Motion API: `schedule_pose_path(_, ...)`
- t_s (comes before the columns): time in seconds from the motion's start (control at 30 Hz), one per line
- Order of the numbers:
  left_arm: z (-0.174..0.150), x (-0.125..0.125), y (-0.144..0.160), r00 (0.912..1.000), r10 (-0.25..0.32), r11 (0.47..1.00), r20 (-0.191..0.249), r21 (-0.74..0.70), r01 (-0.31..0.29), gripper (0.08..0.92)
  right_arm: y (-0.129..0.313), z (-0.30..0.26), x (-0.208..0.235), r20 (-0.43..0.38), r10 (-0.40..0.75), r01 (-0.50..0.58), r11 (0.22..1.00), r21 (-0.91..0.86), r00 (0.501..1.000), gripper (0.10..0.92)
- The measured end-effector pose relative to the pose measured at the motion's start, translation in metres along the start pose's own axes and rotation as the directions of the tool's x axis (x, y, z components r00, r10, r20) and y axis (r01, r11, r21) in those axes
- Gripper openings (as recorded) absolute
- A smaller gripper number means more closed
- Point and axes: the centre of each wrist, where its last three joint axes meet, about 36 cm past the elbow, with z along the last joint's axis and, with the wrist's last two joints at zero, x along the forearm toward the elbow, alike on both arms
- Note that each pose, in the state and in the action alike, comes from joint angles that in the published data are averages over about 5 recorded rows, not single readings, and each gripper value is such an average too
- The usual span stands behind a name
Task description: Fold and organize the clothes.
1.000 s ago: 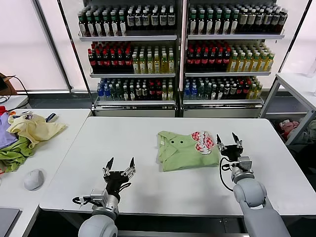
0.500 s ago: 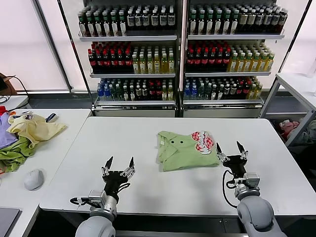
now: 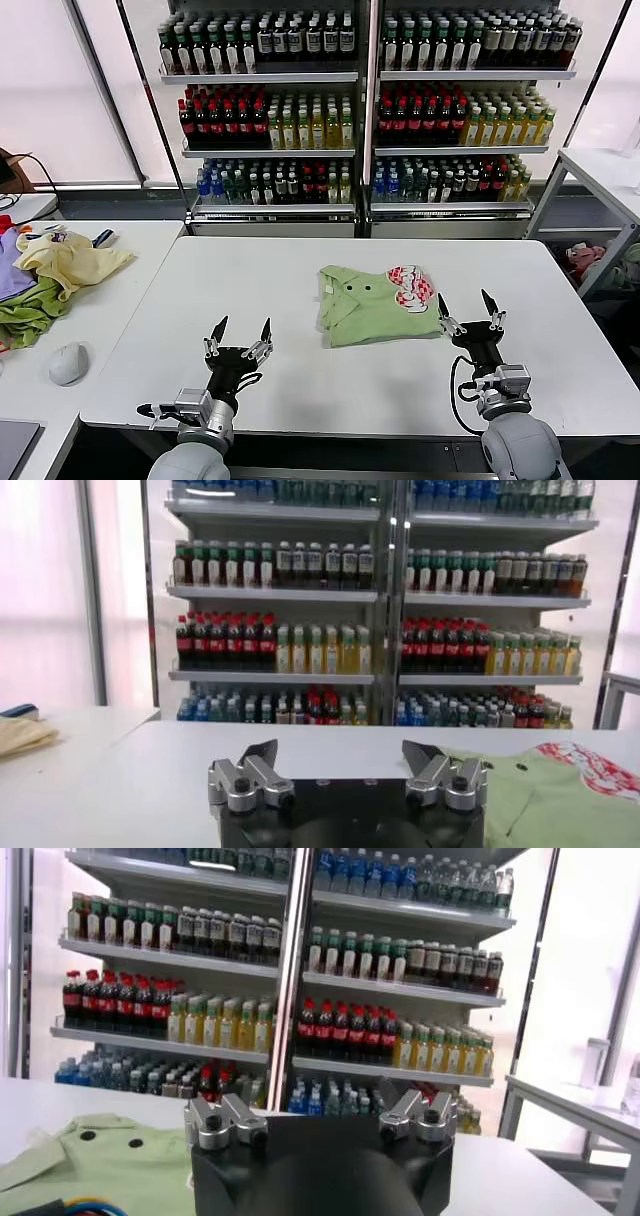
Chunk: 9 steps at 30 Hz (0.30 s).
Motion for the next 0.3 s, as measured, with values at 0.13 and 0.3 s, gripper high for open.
schedule_pose_path(0.13,-0.0019,0.0034,0.0023,1.0,0.001,1.0,0.003,-0.007,-0.001,0.823,-0.0002,-0.0018,0.004,0.004,0.011,-0.011,1.0,0.006,1.0,0.823)
schedule_pose_path(0.3,-0.0028,0.0048,0.0058,1.0,0.001,1.0,0.008,-0.019,-0.001,0.823,-0.0006,-0.002,0.0076,0.003,0.017,-0.017,1.0,0.013,1.0,0.823)
